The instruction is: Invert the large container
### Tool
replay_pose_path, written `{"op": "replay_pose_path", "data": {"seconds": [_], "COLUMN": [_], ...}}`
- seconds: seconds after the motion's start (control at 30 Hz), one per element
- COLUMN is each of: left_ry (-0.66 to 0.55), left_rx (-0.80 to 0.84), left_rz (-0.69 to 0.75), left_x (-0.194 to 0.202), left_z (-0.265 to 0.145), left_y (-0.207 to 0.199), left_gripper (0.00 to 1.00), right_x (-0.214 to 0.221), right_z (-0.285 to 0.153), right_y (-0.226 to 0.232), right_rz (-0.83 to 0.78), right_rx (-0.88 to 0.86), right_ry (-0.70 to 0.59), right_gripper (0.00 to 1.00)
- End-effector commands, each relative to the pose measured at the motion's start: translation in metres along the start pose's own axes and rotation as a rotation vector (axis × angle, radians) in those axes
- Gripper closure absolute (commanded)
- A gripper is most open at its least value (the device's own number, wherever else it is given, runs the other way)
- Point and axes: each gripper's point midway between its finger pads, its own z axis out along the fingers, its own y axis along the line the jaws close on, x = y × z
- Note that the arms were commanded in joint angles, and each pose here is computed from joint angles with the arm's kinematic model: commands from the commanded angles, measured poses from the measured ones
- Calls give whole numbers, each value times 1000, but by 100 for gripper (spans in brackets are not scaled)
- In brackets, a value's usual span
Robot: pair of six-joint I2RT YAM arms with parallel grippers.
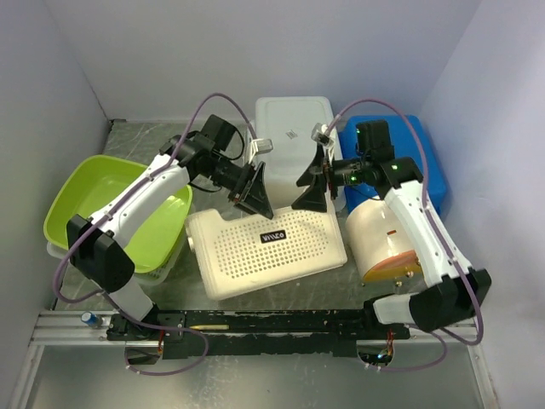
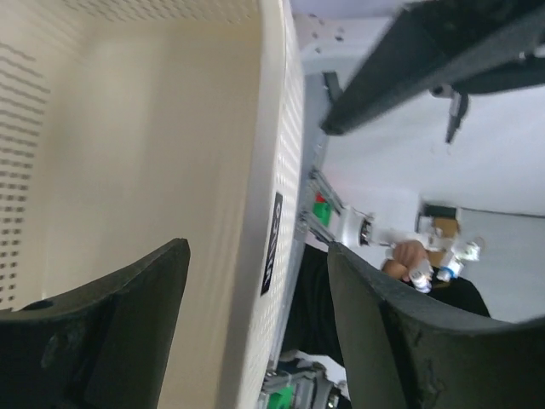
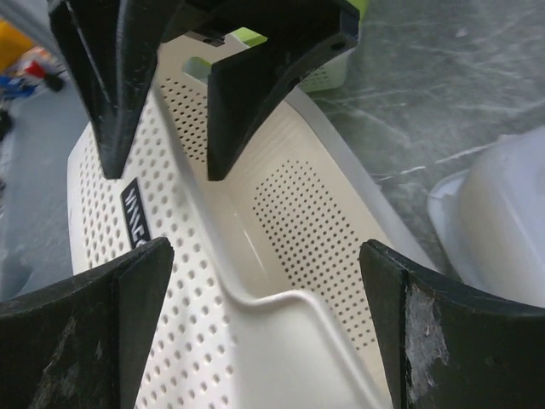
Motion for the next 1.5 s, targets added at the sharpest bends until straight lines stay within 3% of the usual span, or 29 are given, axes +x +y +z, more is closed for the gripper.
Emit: {"op": "replay_pose_path", "data": {"seconds": [0.0,0.23,0.3,0.4,0.57,0.7,0.8,0.93,1.23,1.37,1.47], "left_ry": [-108,-383,-468,-573,-690,-736,-768,-848,-817,-827,-801], "left_rx": [-187,-313,-331,-440,-435,-592,-695,-735,-681,-622,-652], "left_rz": [6,-6,14,41,-87,-208,-243,-220,-78,24,45], "left_x": [-33,-90,-105,-119,-108,-88,-73,-58,-27,-27,-24], "left_z": [-18,-74,-92,-123,-175,-197,-206,-214,-196,-190,-191], "left_y": [22,31,21,11,23,63,75,64,49,37,40], "left_gripper": [23,20,11,9,7,7,7,7,7,5,5], "right_x": [-28,-17,-17,-25,-36,-40,-36,-15,7,22,26], "right_z": [-14,-14,-14,-12,4,35,71,91,91,93,94], "right_y": [-20,-33,-36,-37,-25,-11,-4,-4,4,-5,-7], "right_rz": [6,86,93,85,59,-5,-4,64,89,123,137], "right_rx": [236,287,297,288,250,173,102,54,21,27,17], "right_ry": [-72,-15,-13,-41,-62,-39,52,130,142,218,242], "right_gripper": [7,7,7,6,5,4,5,17,36,62,75]}}
